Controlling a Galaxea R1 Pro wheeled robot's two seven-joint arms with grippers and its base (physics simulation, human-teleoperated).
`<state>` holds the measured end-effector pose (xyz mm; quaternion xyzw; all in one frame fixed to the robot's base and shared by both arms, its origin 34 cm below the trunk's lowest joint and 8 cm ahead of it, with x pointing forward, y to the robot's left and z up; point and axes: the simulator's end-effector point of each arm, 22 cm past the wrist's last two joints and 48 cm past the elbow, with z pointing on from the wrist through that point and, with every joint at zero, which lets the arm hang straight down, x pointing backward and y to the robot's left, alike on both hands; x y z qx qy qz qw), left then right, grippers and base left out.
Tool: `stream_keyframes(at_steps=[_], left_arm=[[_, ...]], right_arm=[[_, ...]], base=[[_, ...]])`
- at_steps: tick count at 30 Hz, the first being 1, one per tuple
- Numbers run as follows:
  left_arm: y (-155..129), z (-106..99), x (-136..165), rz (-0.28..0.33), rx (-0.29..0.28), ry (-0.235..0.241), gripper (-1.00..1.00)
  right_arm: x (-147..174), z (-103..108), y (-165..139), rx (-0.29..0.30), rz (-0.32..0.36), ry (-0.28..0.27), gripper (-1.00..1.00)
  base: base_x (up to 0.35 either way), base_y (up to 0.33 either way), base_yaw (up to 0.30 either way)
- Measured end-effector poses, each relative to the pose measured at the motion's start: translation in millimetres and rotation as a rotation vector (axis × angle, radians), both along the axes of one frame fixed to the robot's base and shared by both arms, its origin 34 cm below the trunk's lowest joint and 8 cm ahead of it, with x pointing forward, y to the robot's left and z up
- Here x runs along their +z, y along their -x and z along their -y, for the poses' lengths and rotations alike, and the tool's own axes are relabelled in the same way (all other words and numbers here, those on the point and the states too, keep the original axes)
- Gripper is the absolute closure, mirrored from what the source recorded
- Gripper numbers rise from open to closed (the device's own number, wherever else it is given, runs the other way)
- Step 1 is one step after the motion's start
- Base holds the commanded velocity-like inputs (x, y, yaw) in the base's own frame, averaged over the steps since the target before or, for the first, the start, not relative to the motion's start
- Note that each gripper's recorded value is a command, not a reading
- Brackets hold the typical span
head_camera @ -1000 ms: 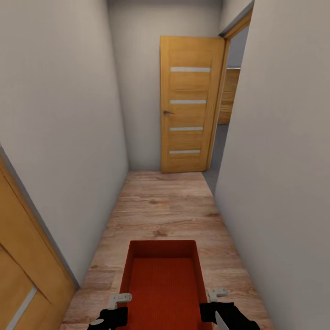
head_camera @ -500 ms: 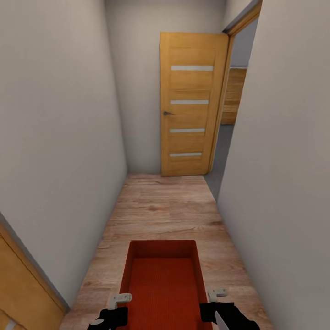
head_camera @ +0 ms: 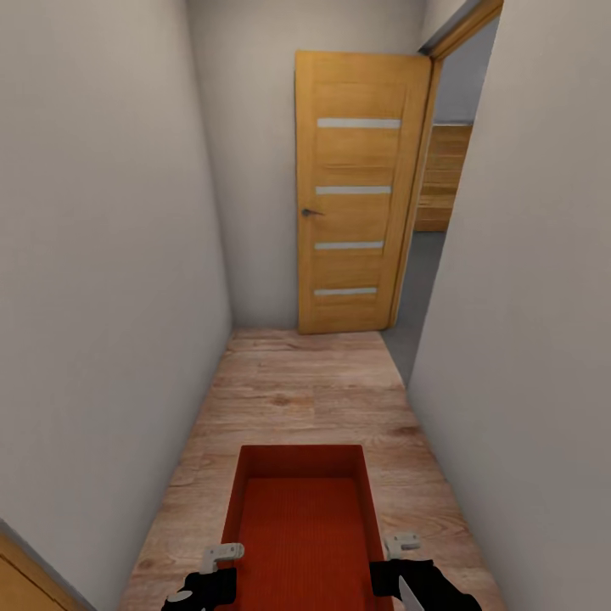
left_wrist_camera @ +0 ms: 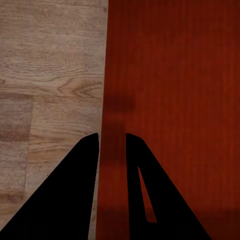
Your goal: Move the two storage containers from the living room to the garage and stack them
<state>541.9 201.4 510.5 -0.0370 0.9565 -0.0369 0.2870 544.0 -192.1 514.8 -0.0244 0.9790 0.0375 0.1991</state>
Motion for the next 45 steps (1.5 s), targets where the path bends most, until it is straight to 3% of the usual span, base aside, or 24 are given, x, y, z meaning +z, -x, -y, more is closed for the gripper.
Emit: stream_keyframes(at_steps=[26,45], left_arm=[[0.4,0.1,-0.2,-0.002,0.0,0.0,1.0],[0.2,0.1,-0.2,-0.001,0.0,0.0,1.0]], right_arm=[[-0.2,0.1,0.4,0.0,-0.002,0.0,1.0],[-0.1,0.1,0.2,0.0,-0.001,0.0,1.0]], base=[[0.342,0.006,-0.035],[0.322,0.133,-0.046]])
